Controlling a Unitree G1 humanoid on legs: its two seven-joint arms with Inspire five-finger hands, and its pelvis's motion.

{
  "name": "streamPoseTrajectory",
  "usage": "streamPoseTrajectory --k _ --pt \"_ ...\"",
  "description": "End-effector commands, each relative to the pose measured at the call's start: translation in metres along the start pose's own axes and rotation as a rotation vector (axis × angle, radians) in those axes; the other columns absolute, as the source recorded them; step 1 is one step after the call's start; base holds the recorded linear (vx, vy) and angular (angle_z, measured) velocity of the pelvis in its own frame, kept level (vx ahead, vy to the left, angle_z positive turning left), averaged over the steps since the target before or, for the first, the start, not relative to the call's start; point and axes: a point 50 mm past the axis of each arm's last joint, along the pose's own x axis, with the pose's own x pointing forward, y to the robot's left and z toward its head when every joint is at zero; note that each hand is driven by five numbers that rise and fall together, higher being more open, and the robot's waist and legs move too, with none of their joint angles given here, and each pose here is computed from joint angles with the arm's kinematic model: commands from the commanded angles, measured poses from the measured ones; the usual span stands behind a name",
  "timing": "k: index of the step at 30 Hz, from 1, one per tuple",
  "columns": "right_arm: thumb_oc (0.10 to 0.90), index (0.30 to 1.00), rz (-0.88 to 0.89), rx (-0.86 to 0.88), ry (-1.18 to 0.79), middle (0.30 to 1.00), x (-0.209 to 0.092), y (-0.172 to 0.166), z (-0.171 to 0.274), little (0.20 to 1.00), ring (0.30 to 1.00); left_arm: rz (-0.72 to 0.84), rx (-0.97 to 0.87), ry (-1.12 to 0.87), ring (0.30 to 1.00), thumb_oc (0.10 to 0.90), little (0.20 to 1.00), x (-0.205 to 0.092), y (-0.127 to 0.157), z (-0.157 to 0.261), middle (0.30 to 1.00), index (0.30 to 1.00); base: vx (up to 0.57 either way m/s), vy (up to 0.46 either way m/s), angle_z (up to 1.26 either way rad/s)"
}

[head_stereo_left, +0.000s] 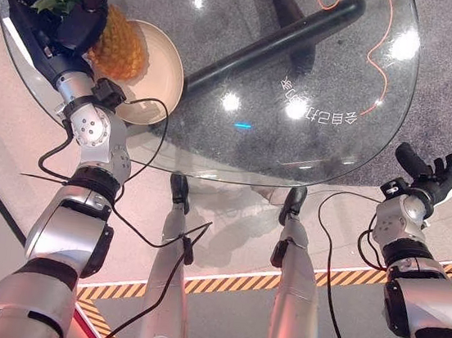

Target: Pick up the fruit to the plate

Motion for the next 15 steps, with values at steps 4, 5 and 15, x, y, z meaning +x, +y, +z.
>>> streamPoseTrajectory --k 4,5,15 --pt "0.8 0.9 -0.067 0.042 -0.11 0.9 0.006 -0.0107 0.02 0.9 0.9 -0.023 -0.147 -0.282 0.9 0.8 0.9 0.0255 -0.0148 0.0523 0.9 0.9 0.0 0.0 0.0" --pt "0.8 0.9 -0.067 0.043 -0.111 0.9 0.0061 -0.0104 0.0204 0.9 0.9 -0.023 -0.148 -0.283 0.9 0.8 0.9 0.0257 -0.015 0.0526 0.9 0.9 0.0 0.0 0.0" --pt "0.8 0.9 -0.073 0.05 -0.111 0.9 0.0055 -0.0125 0.0189 0.9 0.9 -0.024 -0.162 -0.274 0.9 0.8 0.9 0.02 -0.0131 0.0491 0.9 0.9 0.0 0.0 0.0"
